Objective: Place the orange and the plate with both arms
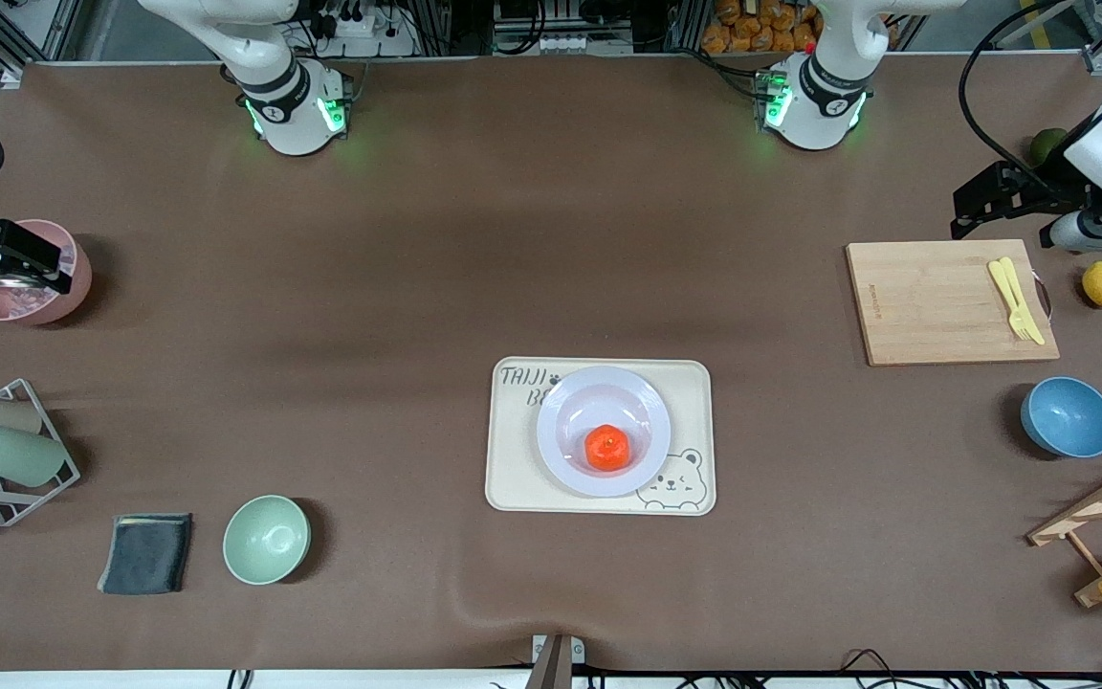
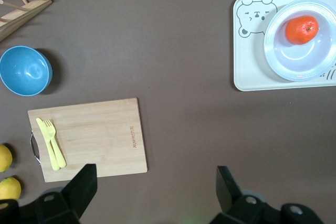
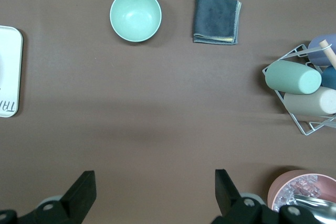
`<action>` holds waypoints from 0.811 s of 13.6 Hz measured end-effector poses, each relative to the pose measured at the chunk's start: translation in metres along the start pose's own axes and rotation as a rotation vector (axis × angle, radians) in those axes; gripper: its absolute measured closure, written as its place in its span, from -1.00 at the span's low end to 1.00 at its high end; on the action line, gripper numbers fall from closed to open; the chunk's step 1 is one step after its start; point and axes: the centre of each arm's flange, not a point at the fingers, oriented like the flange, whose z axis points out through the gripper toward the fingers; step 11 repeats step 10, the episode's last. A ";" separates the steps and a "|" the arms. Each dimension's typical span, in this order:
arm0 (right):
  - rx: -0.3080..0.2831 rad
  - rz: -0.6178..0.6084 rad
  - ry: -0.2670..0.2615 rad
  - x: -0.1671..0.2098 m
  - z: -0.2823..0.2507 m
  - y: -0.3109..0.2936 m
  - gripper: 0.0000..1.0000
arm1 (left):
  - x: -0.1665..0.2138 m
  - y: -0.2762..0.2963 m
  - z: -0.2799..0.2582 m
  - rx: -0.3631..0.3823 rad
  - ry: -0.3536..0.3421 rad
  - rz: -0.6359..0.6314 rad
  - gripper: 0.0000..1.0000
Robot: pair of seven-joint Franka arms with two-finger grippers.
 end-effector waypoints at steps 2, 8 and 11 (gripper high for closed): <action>-0.008 -0.001 0.035 0.003 -0.003 0.000 -1.00 | 0.000 0.000 0.000 0.000 0.000 0.000 -1.00; -0.051 -0.011 0.047 0.006 -0.003 0.002 -1.00 | 0.000 0.000 0.000 0.000 -0.001 0.000 -1.00; -0.051 -0.012 0.046 0.006 -0.002 0.001 -1.00 | 0.000 -0.001 0.000 0.000 -0.001 -0.001 -1.00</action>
